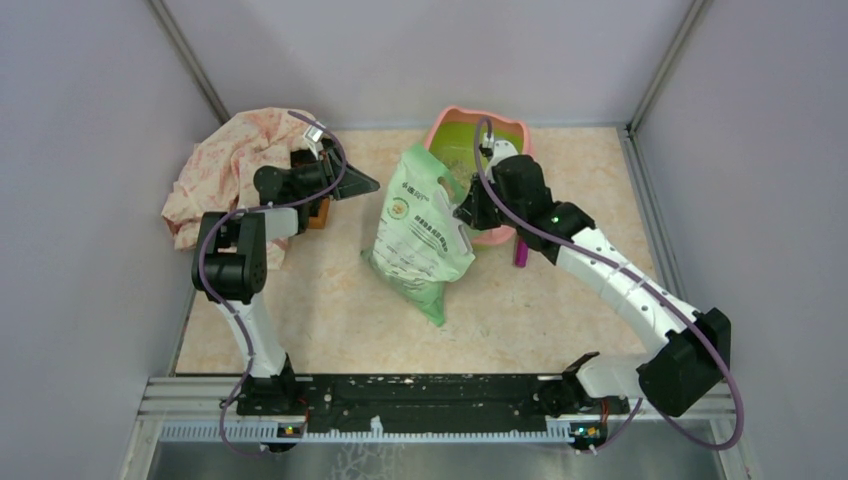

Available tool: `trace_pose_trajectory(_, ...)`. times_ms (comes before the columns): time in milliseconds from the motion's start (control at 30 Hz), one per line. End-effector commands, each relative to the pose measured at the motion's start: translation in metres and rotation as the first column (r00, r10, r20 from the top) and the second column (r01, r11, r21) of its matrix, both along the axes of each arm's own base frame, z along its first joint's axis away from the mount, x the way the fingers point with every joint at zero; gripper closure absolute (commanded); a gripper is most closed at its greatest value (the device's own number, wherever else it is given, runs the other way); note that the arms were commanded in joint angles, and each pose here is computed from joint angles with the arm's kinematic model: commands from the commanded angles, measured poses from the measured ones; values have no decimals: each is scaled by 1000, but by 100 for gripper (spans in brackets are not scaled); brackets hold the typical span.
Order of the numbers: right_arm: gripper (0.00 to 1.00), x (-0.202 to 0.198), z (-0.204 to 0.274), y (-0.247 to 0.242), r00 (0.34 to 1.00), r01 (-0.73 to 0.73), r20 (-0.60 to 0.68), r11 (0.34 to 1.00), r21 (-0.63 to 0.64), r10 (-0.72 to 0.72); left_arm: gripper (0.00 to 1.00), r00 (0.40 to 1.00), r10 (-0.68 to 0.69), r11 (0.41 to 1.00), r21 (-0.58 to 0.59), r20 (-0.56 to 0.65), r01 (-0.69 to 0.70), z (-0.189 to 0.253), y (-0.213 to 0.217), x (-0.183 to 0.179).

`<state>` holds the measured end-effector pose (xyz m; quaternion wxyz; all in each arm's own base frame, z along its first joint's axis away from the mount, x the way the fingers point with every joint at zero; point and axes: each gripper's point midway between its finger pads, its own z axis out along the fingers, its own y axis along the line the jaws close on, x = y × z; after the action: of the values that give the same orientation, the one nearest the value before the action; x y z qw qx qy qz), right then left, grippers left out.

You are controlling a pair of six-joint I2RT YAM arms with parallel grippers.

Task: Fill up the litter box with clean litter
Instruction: Adjust the clamp at the cat litter bag.

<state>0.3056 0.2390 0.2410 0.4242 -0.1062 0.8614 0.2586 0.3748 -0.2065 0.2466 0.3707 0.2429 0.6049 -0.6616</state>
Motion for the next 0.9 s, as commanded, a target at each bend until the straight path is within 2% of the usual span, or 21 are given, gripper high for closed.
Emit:
trace_pose_trajectory(0,100,-3,12,-1,999,-4,53,1000,18,3,65,991,2,1000,-5,136,-2,14,3,-3)
trace_pose_trajectory(67,96,-4,13,-1,998,-11,64,1000,27,9,65,991,2,1000,-5,136,-1,15,3,-3)
trace_pose_trajectory(167,73,-6,11,0,997,-21,68,999,31,19,65,991,0,1000,-5,136,0,15,3,-3)
trace_pose_trajectory(233,63,-7,12,0,997,-28,75,999,35,25,65,991,1,1000,-6,136,0,15,3,-3)
trace_pose_trajectory(367,50,-7,17,0,995,-35,91,999,38,31,65,990,-1,1000,-5,138,2,16,3,-3)
trace_pose_trajectory(467,46,-5,22,-1,995,-36,97,999,23,33,65,990,-2,1000,-5,138,2,16,3,-3)
trace_pose_trajectory(767,43,-2,48,-23,989,-9,147,998,60,1,64,992,26,999,-26,123,-23,26,7,0)
trace_pose_trajectory(867,34,-4,57,-29,985,-15,173,996,88,-1,63,993,52,998,-31,110,-49,37,9,4)
